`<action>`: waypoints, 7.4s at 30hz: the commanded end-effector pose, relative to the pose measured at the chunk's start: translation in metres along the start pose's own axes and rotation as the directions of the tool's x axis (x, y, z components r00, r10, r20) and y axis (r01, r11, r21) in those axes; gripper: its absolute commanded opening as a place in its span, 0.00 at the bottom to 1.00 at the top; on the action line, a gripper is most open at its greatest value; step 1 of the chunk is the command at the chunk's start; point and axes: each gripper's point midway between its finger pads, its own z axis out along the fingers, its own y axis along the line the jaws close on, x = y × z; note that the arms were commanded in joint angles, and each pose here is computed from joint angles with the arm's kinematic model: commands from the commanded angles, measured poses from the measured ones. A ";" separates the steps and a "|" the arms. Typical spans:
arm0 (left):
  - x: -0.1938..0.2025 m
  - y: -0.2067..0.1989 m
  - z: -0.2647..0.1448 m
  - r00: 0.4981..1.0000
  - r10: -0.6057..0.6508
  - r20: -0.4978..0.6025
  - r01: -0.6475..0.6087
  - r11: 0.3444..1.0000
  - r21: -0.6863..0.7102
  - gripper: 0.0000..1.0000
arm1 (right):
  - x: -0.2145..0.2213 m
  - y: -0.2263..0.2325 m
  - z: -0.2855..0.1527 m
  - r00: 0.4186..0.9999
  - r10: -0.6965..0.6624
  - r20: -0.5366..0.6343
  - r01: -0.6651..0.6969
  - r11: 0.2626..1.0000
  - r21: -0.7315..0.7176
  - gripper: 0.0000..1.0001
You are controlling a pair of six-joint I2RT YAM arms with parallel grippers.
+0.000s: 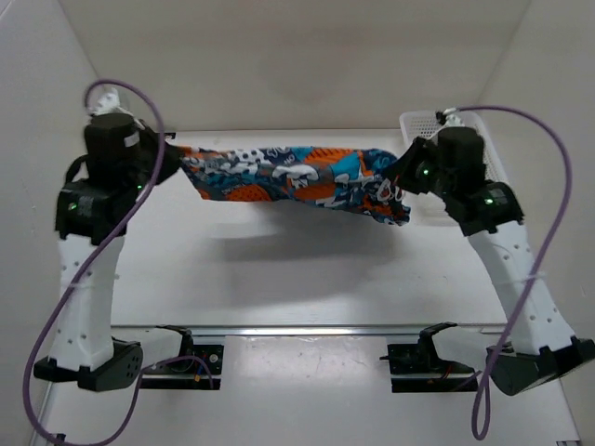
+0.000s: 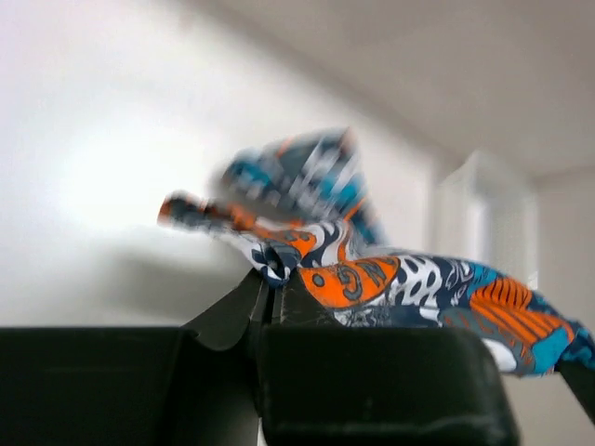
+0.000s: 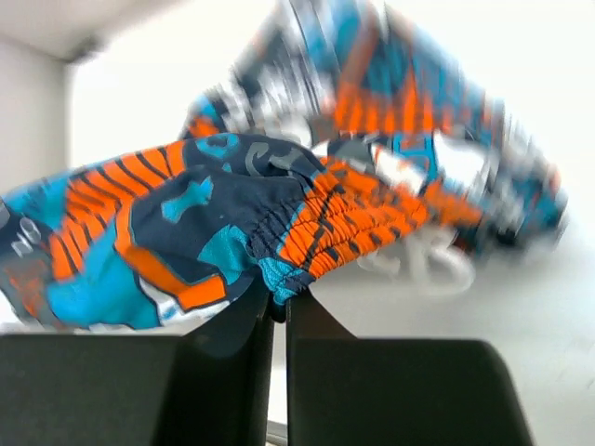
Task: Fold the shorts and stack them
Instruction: Fold the shorts
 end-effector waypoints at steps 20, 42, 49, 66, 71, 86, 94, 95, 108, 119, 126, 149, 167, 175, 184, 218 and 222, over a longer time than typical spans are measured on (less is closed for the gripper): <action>-0.147 -0.015 -0.327 0.660 -0.216 0.720 -0.086 0.930 0.358 0.10 | -0.047 0.116 -0.291 0.872 -0.273 0.407 0.465 0.723 -0.511 0.00; -0.076 0.017 0.150 0.978 0.198 0.058 -0.186 0.967 -0.174 0.10 | 0.027 -0.039 0.136 0.965 -0.114 -0.234 0.116 0.993 -0.007 0.00; -0.088 0.032 0.243 0.983 0.182 0.023 -0.175 0.968 -0.182 0.10 | 0.001 -0.040 0.233 0.963 -0.077 -0.259 0.086 0.996 0.025 0.00; 0.045 0.013 0.117 0.960 0.172 -0.219 -0.181 0.983 -0.020 0.10 | 0.017 -0.055 0.182 0.943 -0.033 -0.330 0.041 0.999 0.018 0.00; 0.124 0.022 0.064 0.938 0.150 -0.312 -0.152 0.988 0.016 0.10 | 0.043 -0.075 0.151 0.929 -0.017 -0.369 0.036 0.998 0.045 0.00; 0.297 0.085 0.009 0.799 0.060 -0.598 -0.112 0.992 -0.051 0.10 | 0.127 -0.151 0.070 0.922 0.067 -0.382 0.047 0.959 0.281 0.00; 0.347 0.105 -0.003 0.653 0.093 -0.752 -0.192 0.980 -0.045 0.72 | 0.149 -0.179 0.074 0.899 0.080 -0.430 0.086 0.931 0.354 0.72; 0.347 0.104 -0.007 0.643 0.103 -0.759 -0.203 0.978 -0.039 0.82 | 0.145 -0.177 0.075 0.903 0.077 -0.423 0.085 0.933 0.351 0.77; 0.331 0.111 0.044 0.726 0.083 -0.683 -0.262 0.951 -0.163 0.77 | 0.170 -0.191 0.098 0.885 0.189 -0.425 -0.014 0.924 0.381 0.69; 0.306 0.118 0.066 0.752 0.117 -0.649 -0.303 0.936 -0.181 0.71 | 0.230 -0.177 0.088 0.820 0.319 -0.475 -0.146 0.919 0.365 0.00; 0.248 0.113 0.087 0.809 0.133 -0.573 -0.311 0.924 -0.224 0.72 | 0.258 -0.099 0.076 0.799 0.296 -0.523 -0.211 0.953 0.218 0.00; 0.223 0.096 0.095 0.823 0.116 -0.556 -0.264 0.945 -0.194 0.75 | 0.239 -0.125 0.112 0.851 0.130 -0.508 -0.032 0.980 0.198 0.83; 0.222 0.096 0.095 0.819 0.087 -0.567 -0.232 0.954 -0.190 0.75 | 0.180 -0.172 0.079 0.928 0.068 -0.366 0.103 0.897 0.430 0.00; 0.244 0.083 0.141 0.791 0.061 -0.609 -0.210 0.962 -0.177 0.10 | 0.101 -0.178 0.037 0.944 -0.122 -0.307 0.273 0.812 0.516 0.00; 0.262 0.082 0.221 0.780 0.059 -0.623 -0.239 0.948 -0.210 0.10 | 0.085 -0.172 0.042 0.931 -0.166 -0.325 0.319 0.800 0.508 0.00; 0.321 0.118 0.161 0.780 -0.019 -0.625 -0.234 0.919 -0.319 0.10 | 0.055 -0.142 0.046 0.922 -0.230 -0.312 0.356 0.819 0.450 0.00; 0.326 0.113 0.177 0.762 -0.004 -0.648 -0.257 0.916 -0.308 0.10 | 0.054 -0.122 0.049 0.906 -0.274 -0.323 0.395 0.823 0.408 0.00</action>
